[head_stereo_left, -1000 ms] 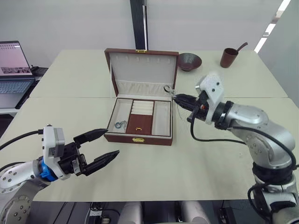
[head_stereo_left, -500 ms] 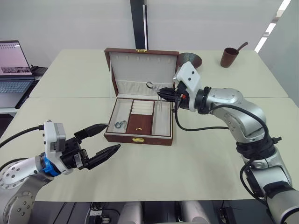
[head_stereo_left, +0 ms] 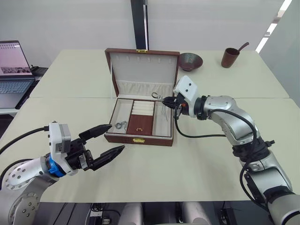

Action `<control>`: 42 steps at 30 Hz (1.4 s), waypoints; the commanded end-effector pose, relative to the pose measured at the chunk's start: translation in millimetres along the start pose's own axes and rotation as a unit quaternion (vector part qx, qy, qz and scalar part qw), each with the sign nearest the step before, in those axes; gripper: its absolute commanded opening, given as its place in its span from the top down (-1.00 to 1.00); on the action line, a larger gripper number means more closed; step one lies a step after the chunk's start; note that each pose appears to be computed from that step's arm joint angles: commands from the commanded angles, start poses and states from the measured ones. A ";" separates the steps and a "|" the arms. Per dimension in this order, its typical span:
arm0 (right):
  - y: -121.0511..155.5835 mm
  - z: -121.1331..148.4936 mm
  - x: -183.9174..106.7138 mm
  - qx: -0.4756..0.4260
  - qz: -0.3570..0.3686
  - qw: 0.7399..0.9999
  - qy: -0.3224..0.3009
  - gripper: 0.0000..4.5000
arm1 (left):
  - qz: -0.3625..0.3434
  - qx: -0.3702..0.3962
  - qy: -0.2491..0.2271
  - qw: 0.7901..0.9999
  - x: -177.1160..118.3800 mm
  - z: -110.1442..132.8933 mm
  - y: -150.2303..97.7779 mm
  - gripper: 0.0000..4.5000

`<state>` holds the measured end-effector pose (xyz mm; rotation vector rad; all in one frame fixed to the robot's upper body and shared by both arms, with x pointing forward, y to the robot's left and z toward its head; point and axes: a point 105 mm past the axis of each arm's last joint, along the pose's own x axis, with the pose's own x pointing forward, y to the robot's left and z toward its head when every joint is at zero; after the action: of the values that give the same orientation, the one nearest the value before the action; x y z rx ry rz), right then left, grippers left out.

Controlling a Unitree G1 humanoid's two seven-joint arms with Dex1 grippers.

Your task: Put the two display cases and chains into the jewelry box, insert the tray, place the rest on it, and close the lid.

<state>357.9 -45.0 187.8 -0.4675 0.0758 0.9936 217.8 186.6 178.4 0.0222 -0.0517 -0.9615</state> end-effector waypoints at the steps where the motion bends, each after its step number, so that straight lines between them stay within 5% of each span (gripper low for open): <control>1: 2.0 1.7 -1.9 -0.014 0.004 1.000 0.003 0.99 | -0.010 0.012 -0.008 1.000 5.1 7.2 -4.8 -1.00; 8: 4.9 -2.5 -0.4 0.011 0.006 1.000 0.018 0.99 | -0.009 0.012 -0.010 1.000 7.9 10.3 -4.6 -1.00; 22: -9.6 11.0 -12.1 -0.005 -0.048 0.999 -0.015 -0.66 | 0.036 -0.002 -0.007 0.999 0.3 13.6 9.4 -1.00; 32: -17.6 -2.4 -55.9 -0.055 -0.076 0.995 -0.041 -0.66 | 0.212 0.004 0.065 0.975 -40.7 7.4 73.5 -1.00; 36: -19.1 -23.0 -66.7 -0.063 -0.086 0.994 -0.012 -0.66 | 0.294 0.033 0.052 0.954 -58.3 12.2 103.9 -1.00; 38: -20.4 -34.8 -68.2 -0.059 -0.092 0.994 0.005 -0.68 | 0.324 0.049 0.066 0.942 -65.5 6.8 115.8 -0.82; 42: -19.1 -58.4 -67.5 -0.040 -0.091 0.994 0.045 -0.24 | 0.352 0.055 0.121 0.927 -72.8 -14.0 129.4 -0.31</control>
<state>345.5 -129.6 157.0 -0.5535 0.0879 0.8050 280.5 315.5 168.0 0.1562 0.0936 -0.2574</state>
